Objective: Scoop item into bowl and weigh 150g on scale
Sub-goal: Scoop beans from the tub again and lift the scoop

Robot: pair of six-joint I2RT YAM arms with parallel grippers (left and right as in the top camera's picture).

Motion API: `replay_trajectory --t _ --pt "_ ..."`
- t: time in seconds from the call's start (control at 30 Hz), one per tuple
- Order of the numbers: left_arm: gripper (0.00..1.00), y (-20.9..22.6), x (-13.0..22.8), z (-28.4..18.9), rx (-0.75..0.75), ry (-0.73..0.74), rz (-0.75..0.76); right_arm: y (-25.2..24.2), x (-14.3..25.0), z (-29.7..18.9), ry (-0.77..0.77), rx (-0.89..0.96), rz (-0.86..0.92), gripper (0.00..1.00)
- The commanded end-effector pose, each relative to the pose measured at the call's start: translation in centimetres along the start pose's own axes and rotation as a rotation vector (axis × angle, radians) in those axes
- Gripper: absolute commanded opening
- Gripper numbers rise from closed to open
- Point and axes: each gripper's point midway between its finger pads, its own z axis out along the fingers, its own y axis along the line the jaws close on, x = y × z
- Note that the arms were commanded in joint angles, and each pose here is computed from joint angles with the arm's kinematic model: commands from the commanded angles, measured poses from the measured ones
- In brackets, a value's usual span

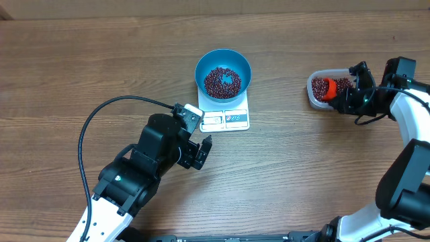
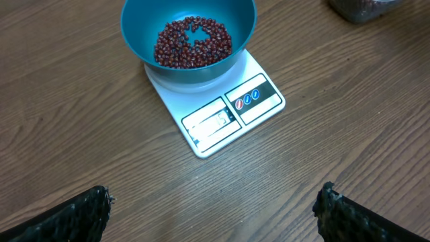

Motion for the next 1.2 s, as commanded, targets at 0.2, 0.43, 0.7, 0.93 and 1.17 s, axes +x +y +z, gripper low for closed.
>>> replay_trajectory --t 0.2,0.43,0.7,0.93,1.17 --pt "1.0 -0.4 0.3 0.2 0.016 0.007 -0.012 0.6 0.1 1.0 -0.001 -0.077 0.006 0.04" --pt "0.99 -0.4 0.3 0.2 0.016 0.007 -0.012 0.2 0.6 1.9 0.023 -0.084 0.023 0.04" --pt "1.0 -0.4 0.3 0.2 0.016 0.007 -0.012 -0.1 0.6 1.8 0.019 -0.081 0.032 0.04" --pt "0.99 -0.4 0.3 0.2 0.016 0.007 -0.012 -1.2 0.0 -0.2 -0.061 -0.167 0.111 0.04" --pt "1.0 -0.4 0.3 0.2 0.016 0.007 -0.012 -2.3 -0.7 -2.9 -0.171 -0.284 0.192 0.04"
